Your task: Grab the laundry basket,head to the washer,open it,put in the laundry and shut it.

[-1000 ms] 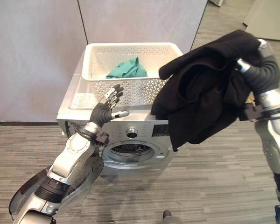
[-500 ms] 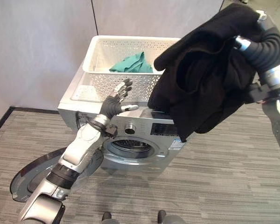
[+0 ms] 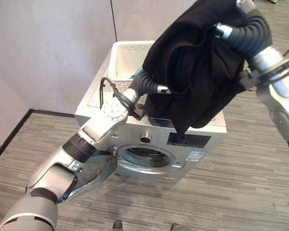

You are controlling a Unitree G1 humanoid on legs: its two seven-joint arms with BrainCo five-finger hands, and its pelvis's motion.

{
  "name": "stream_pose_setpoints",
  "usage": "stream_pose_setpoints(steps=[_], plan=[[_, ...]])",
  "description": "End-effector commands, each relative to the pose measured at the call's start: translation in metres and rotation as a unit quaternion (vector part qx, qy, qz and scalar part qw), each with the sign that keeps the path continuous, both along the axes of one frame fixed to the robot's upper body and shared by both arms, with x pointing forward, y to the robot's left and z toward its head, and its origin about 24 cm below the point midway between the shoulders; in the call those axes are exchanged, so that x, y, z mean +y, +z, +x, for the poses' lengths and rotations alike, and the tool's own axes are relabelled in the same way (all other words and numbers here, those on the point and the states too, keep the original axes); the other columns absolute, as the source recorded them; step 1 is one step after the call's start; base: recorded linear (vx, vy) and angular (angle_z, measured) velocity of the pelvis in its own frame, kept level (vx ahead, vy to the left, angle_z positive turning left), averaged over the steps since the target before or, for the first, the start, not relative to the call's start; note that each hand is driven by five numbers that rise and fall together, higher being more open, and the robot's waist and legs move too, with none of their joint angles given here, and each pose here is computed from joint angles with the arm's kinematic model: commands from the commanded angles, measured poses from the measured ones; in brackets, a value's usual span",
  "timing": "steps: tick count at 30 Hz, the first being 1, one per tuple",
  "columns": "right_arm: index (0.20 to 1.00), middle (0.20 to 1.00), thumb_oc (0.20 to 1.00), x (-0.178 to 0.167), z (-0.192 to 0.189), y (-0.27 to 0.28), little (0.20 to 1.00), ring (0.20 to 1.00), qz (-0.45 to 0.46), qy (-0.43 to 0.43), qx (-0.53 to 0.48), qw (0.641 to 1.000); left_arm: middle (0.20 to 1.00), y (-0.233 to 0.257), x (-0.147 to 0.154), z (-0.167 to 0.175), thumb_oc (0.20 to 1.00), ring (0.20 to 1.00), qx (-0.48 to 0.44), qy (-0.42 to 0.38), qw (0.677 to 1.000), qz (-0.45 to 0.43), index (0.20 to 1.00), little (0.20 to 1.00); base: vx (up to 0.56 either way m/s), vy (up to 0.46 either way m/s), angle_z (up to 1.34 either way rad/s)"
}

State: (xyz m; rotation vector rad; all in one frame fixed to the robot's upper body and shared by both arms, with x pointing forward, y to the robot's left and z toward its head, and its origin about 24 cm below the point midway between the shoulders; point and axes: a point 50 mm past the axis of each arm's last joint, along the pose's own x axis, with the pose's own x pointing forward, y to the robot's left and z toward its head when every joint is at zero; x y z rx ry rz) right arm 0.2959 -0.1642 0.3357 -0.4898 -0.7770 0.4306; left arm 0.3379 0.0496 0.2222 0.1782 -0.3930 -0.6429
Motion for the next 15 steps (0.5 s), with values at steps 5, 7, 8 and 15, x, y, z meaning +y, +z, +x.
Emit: stream_pose_setpoints(steps=[5,7,8,15], plan=[[0.2,0.2,0.2,0.009,-0.006,0.033,0.2,0.2,0.04,0.021,-0.045,0.998,1.0,0.022,-0.013,0.02,1.0,1.0,0.022,-0.006,0.999,-0.031,1.0,1.0,0.03,-0.017,-0.09],[0.2,0.2,0.2,0.008,-0.007,0.032,0.2,0.2,0.045,0.02,-0.046,0.998,1.0,0.028,-0.013,0.019,1.0,1.0,0.015,-0.007,0.999,-0.036,1.0,1.0,0.0,0.0,0.0],[0.2,0.2,0.2,0.008,-0.007,0.032,0.2,0.2,0.045,0.02,-0.046,0.998,1.0,0.028,-0.013,0.019,1.0,1.0,0.015,-0.007,0.999,-0.036,1.0,1.0,0.0,0.0,0.0],[0.2,0.2,0.2,0.006,-0.004,0.031,0.2,0.2,0.07,0.019,-0.049,0.996,1.0,0.047,-0.021,0.016,1.0,1.0,-0.006,-0.017,0.997,-0.068,1.0,1.0,0.0,0.0,0.0]])
